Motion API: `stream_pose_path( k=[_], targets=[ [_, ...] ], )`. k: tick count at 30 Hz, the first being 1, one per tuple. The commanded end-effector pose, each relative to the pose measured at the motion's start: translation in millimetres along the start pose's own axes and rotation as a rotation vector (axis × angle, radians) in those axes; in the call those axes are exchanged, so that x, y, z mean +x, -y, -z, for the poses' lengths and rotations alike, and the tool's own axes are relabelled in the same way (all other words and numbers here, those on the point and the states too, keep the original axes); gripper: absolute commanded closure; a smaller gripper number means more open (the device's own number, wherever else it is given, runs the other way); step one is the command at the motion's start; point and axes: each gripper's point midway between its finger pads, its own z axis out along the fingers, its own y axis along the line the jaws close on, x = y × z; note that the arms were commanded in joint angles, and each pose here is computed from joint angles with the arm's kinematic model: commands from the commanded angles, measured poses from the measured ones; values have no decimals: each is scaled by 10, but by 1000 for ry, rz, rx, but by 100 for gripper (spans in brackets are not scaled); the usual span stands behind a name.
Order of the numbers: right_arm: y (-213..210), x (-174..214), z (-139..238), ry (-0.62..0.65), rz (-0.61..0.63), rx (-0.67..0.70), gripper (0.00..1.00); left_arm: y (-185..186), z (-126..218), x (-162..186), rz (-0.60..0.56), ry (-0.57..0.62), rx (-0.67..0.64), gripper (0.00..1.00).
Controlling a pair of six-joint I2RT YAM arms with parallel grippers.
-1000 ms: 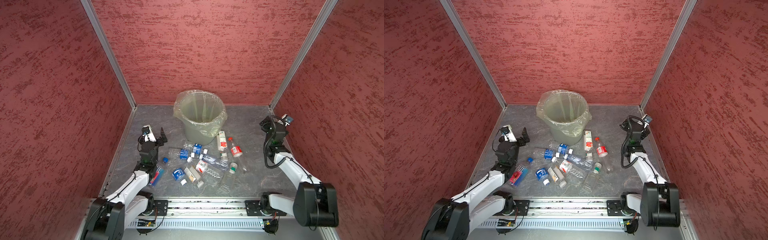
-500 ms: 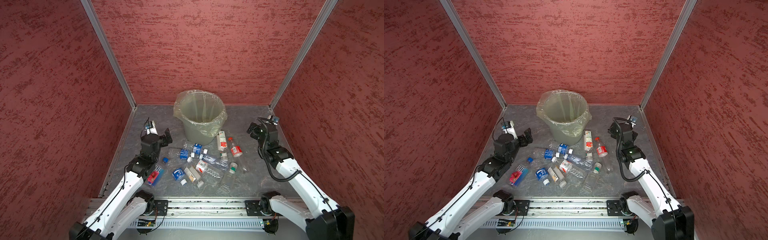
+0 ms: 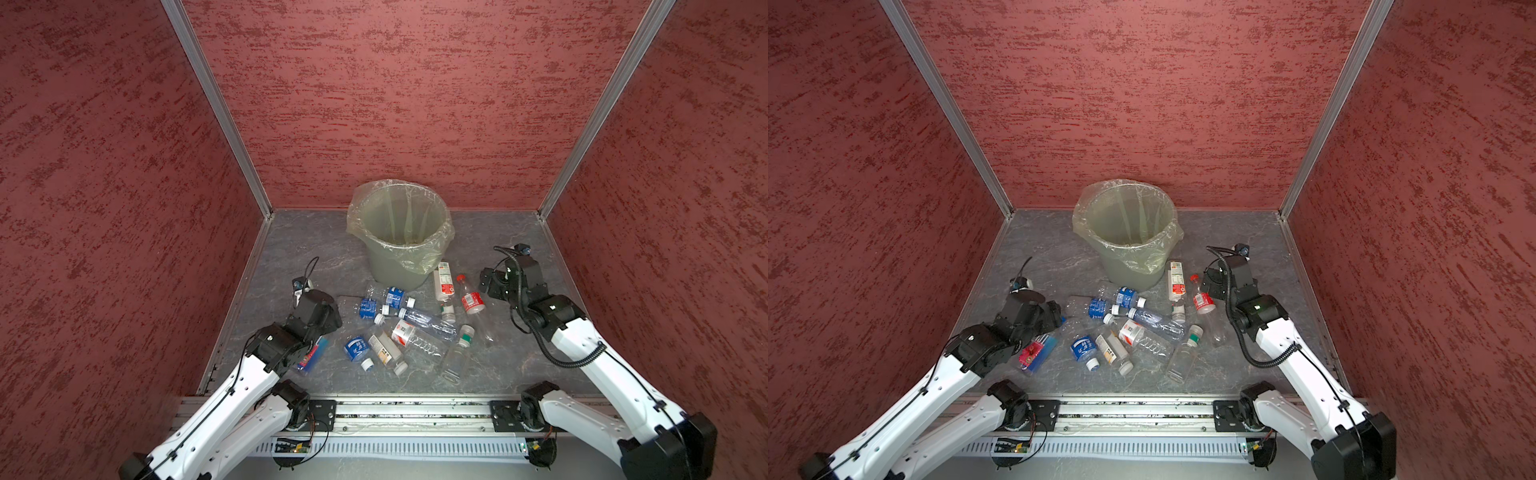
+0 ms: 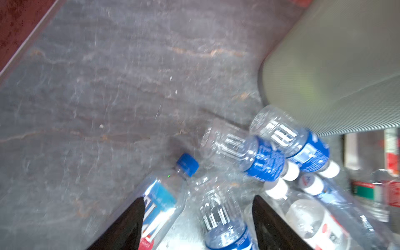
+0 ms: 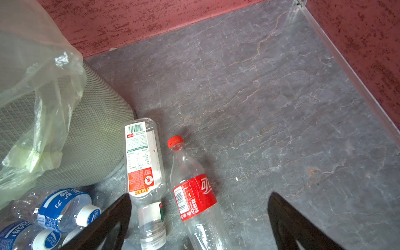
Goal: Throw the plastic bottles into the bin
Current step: 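Reach the left gripper to the FIJI bottle while the right moves over the cola bottle, then close the left gripper on the FIJI bottle and lift it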
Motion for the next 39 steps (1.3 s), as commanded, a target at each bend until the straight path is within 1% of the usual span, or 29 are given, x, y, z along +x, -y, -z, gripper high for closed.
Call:
stream_pose_path(
  k=[1,4,9,12,15,20,21,22,26,32,36,39],
  targets=[
    [-52,56,32,-36,-5,-20,1,-284,-22,246,61,-76,-164,18],
    [-64,72,20,-44,-3,-22,1,-381,-87,323,93,-97,-225,16],
    [-76,57,30,-38,-3,-24,1,-427,-131,418,106,-116,-228,16],
    [-62,52,19,-35,0,-15,1,-475,-195,547,134,-152,-225,16],
    [-87,51,4,-37,-2,-22,1,-517,-249,659,136,-179,-246,10],
    [-93,68,-42,-41,-7,-21,1,-540,-251,674,114,-172,-272,6],
    [-99,68,-43,-41,-7,-22,1,-540,-263,689,113,-176,-270,1],
    [-100,71,-48,-42,-7,-22,1,-555,-283,712,112,-179,-275,0],
    [-92,58,-44,-34,-10,-18,1,-592,-354,798,117,-198,-294,1],
    [-97,41,-35,-28,-9,-17,1,-607,-364,790,123,-193,-300,0],
    [-100,46,-39,-27,-13,-20,1,-569,-412,778,134,-197,-277,1],
    [-119,56,-51,-31,-14,-27,1,-517,-475,780,166,-222,-242,8]
  ],
)
